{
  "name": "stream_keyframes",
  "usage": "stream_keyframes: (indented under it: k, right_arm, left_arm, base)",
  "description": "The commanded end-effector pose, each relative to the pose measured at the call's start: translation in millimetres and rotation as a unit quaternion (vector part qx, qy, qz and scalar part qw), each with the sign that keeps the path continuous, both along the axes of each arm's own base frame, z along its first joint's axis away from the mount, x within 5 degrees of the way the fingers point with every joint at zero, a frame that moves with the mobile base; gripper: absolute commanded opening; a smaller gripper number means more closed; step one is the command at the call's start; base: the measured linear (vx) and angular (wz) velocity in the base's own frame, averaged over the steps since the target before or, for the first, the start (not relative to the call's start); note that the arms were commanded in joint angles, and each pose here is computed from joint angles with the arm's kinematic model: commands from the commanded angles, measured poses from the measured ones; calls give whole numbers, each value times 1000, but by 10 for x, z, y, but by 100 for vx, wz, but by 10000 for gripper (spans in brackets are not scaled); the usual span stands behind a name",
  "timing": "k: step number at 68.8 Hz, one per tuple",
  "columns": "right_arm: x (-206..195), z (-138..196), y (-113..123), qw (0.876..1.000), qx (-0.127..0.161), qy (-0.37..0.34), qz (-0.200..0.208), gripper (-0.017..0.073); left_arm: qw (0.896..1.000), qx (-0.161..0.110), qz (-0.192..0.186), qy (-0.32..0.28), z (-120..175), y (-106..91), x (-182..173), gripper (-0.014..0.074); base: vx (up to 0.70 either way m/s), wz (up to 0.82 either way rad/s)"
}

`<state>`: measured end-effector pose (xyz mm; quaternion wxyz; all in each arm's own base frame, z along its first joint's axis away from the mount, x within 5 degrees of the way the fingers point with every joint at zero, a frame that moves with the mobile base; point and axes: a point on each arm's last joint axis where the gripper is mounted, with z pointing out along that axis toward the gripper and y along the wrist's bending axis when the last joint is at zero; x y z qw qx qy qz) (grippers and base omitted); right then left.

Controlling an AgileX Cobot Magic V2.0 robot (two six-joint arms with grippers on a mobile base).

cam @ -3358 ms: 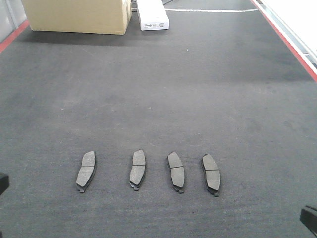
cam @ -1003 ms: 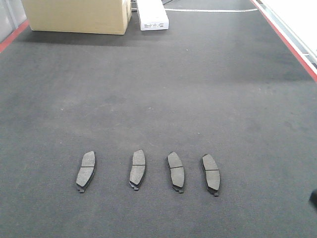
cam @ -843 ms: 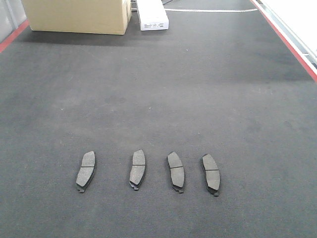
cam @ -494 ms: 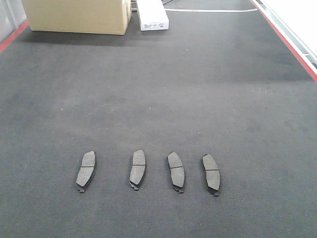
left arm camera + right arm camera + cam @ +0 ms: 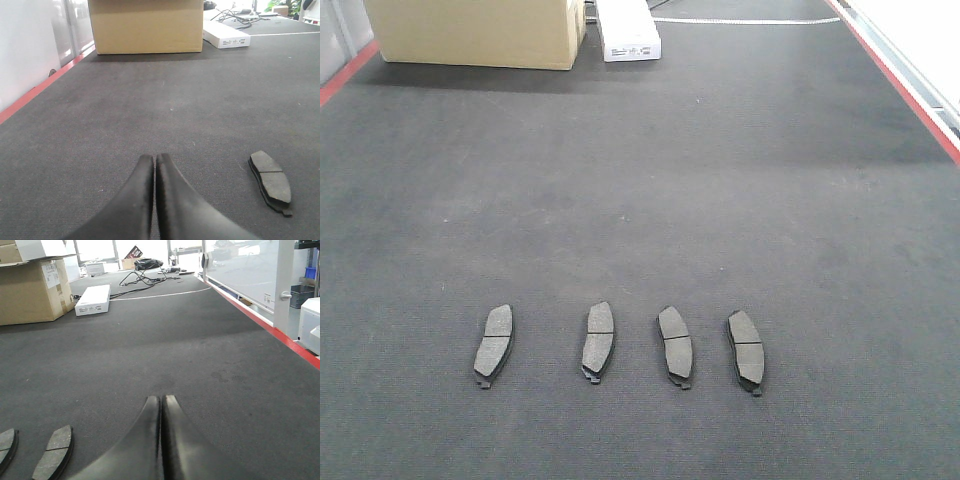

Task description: Move and align brake pads A on conveyor

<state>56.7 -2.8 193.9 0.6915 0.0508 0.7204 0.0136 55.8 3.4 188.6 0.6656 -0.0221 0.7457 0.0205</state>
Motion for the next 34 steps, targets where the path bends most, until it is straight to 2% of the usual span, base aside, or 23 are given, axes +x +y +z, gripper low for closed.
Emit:
stream_keyframes:
  k: [1, 34]
  right_arm:
    - [-4, 17, -5, 999, -6, -38, -4, -10]
    - [-4, 17, -5, 999, -6, -38, -4, -10]
  left_arm:
    - [999, -3, 0, -51, 122, -2, -10, -6]
    - [999, -3, 0, -51, 122, -2, -10, -6]
  base:
    - [0, 0]
    - [0, 0]
